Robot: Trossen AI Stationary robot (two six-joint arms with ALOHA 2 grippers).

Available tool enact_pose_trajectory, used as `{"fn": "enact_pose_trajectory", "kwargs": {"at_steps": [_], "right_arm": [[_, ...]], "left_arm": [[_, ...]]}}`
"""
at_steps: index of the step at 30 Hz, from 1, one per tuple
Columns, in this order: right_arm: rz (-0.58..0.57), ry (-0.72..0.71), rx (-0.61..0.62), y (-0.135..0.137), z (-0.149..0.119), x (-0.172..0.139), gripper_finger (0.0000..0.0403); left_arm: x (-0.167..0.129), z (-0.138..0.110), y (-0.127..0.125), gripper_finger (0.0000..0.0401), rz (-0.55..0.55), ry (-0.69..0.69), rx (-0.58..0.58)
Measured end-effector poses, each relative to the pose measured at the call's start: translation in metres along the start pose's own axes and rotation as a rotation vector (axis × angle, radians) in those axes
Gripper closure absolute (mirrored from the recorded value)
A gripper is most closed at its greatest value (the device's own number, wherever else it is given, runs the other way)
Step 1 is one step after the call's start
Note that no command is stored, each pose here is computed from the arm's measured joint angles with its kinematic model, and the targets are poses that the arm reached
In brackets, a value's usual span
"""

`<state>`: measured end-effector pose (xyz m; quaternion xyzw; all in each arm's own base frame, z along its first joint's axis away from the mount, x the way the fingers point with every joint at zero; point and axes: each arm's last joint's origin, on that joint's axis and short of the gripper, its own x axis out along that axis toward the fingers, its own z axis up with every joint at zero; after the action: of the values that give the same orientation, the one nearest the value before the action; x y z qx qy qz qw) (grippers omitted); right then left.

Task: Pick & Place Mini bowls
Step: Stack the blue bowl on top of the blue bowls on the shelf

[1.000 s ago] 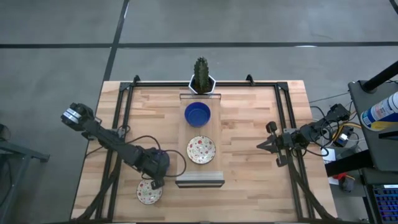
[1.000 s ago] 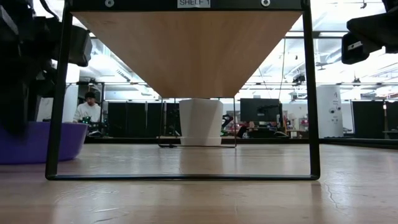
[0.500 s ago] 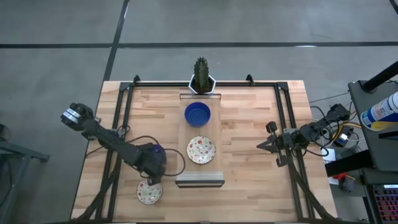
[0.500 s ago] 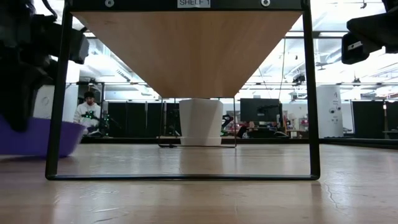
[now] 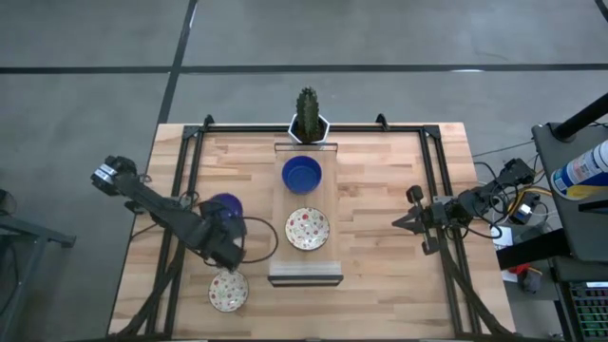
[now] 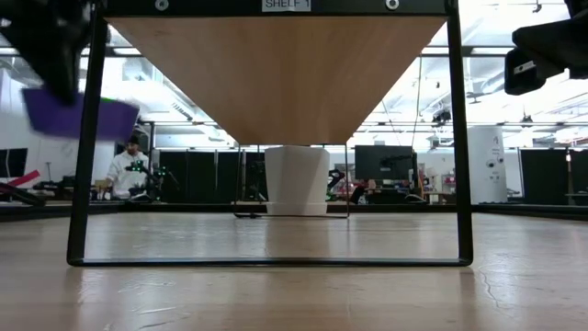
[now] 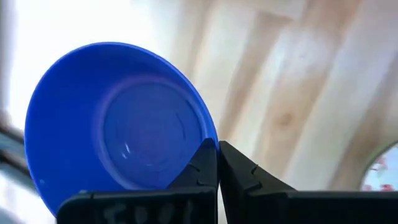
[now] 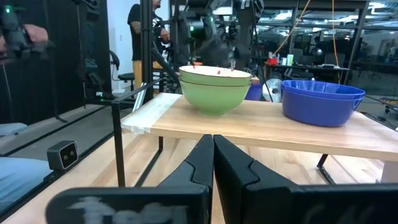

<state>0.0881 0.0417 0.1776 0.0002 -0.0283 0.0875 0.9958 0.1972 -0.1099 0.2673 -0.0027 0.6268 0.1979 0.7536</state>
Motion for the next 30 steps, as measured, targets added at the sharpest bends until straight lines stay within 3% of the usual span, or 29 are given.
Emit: {"fn": "enact_pose_trajectory", "kwargs": {"at_steps": [4, 12, 22, 30], "right_arm": [[0.0, 0.0, 0.0, 0.0, 0.0, 0.0, 0.0394], [-0.001, 0.0, 0.0, 0.0, 0.0, 0.0, 0.0394], [0.0, 0.0, 0.0, 0.0, 0.0, 0.0, 0.0394], [0.0, 0.0, 0.0, 0.0, 0.0, 0.0, 0.0394]], "left_arm": [[-0.025, 0.004, 0.016, 0.0401, 0.058, -0.074, -0.004], [-0.063, 0.027, 0.041, 0.0401, 0.03, -0.227, 0.018], [-0.088, 0.066, 0.069, 0.0401, -0.011, -0.409, 0.086], [-0.105, 0.1, 0.082, 0.0401, -0.001, -0.684, 0.211]]}}
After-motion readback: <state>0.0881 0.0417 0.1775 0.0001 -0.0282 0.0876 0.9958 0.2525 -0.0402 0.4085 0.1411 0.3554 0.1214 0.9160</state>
